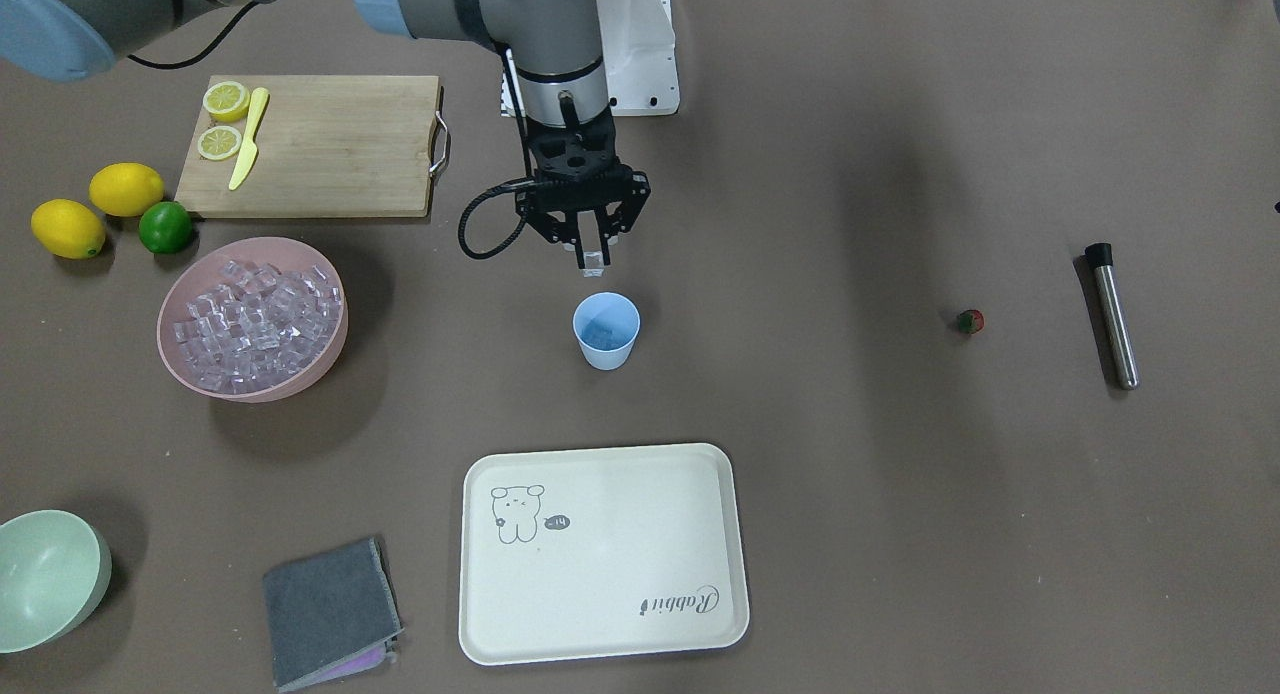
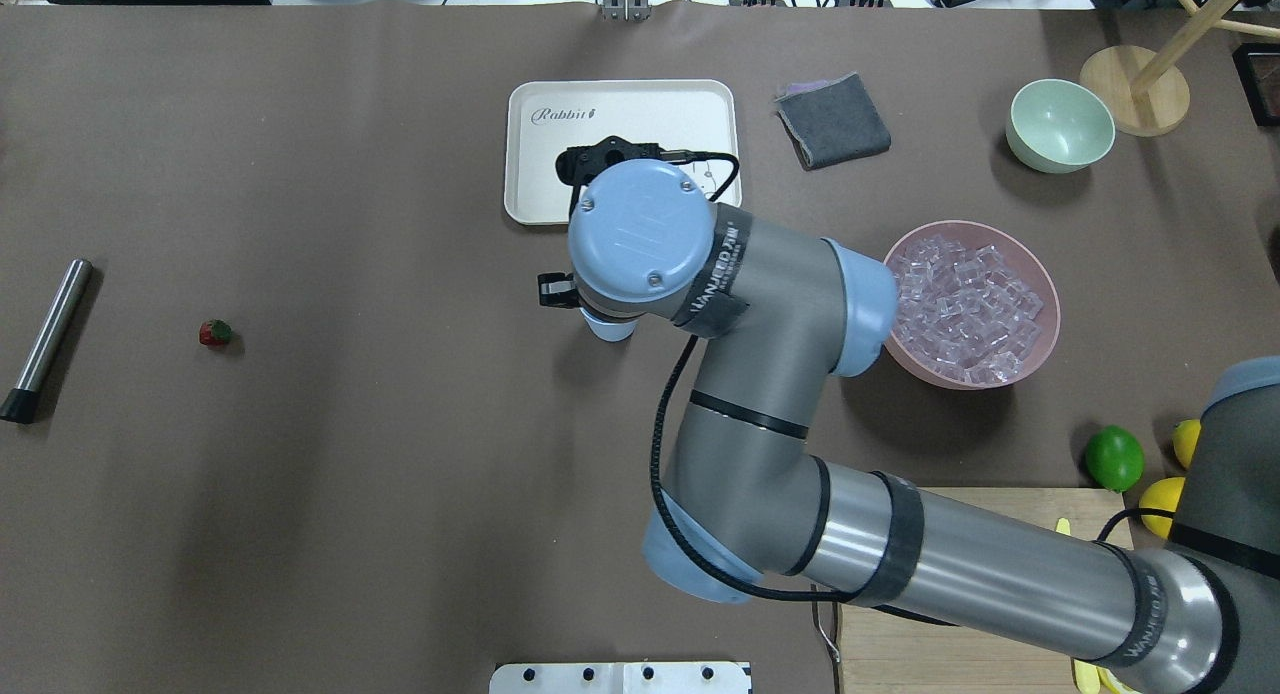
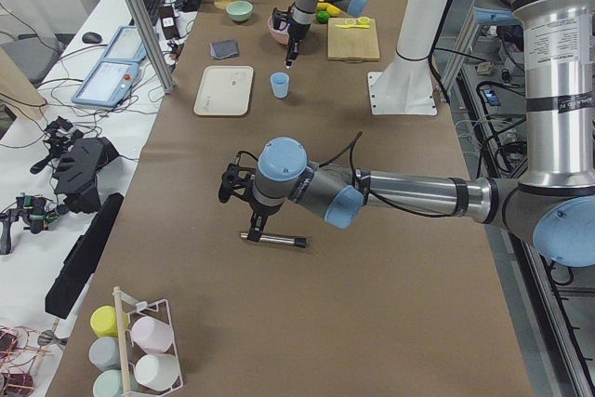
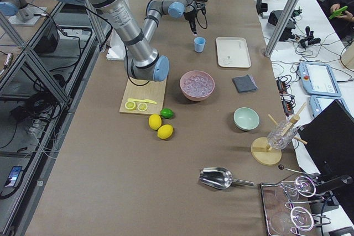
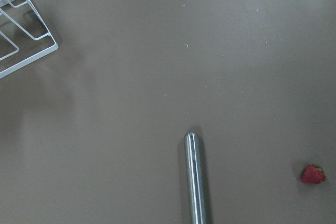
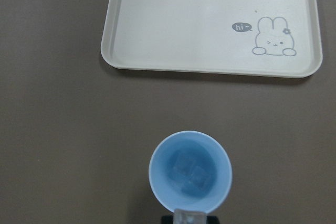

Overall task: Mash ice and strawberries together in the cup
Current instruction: 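Carry the ice with the right gripper over the light-blue cup, then open the right gripper over the cup while the left arm reaches out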

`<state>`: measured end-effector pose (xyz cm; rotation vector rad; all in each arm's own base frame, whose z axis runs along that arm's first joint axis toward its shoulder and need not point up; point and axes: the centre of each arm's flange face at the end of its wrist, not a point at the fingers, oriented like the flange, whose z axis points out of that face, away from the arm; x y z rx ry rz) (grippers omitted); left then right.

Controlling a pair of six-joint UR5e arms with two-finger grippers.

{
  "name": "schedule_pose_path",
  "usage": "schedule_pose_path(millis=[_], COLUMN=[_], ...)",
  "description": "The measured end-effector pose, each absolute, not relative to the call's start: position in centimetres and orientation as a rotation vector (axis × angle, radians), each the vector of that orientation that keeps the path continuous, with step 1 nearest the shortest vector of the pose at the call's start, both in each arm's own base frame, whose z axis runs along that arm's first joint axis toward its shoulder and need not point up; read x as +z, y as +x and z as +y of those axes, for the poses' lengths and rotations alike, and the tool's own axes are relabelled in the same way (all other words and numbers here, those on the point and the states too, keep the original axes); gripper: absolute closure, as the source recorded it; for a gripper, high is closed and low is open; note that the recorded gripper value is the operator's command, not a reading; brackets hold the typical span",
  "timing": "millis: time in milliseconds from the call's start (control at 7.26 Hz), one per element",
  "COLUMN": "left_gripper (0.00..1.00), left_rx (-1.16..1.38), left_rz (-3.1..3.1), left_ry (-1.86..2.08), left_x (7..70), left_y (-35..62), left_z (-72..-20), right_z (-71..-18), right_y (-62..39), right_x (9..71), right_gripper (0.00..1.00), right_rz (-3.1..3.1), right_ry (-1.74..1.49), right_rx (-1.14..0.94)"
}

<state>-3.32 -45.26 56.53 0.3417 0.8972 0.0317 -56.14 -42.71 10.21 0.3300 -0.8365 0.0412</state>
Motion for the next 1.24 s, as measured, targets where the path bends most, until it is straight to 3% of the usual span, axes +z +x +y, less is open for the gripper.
schedule_pose_path(millis=[551,689,826,964,1239], left_gripper=[0.03,0.03,0.03,0.03,0.03], left_rx=[0.030,0.029,0.028,0.027,0.027], left_rz=[0.897,0.897,0.897,0.897,0.896], left_ry=[0.339,0.337,0.335,0.334,0.331], left_x=[56.7,56.8,56.9,57.0,56.9], left_y=[-3.4,-3.4,-3.4,-3.4,-3.3], left_z=[-45.0,-45.0,-45.0,-45.0,-45.1], right_z=[-46.0,-46.5,-46.6,-46.6,-46.4], right_y=[-58.7,-58.8,-59.0,-59.1,-58.6], right_x=[11.5,12.2,12.8,13.4,14.1], right_gripper=[0.72,0.59,0.20,0.09,0.09], right_rz=[-0.803,-0.788,-0.780,-0.780,-0.796], right_ry=[0.352,0.350,0.345,0.343,0.351], right_rx=[0.056,0.057,0.059,0.061,0.056])
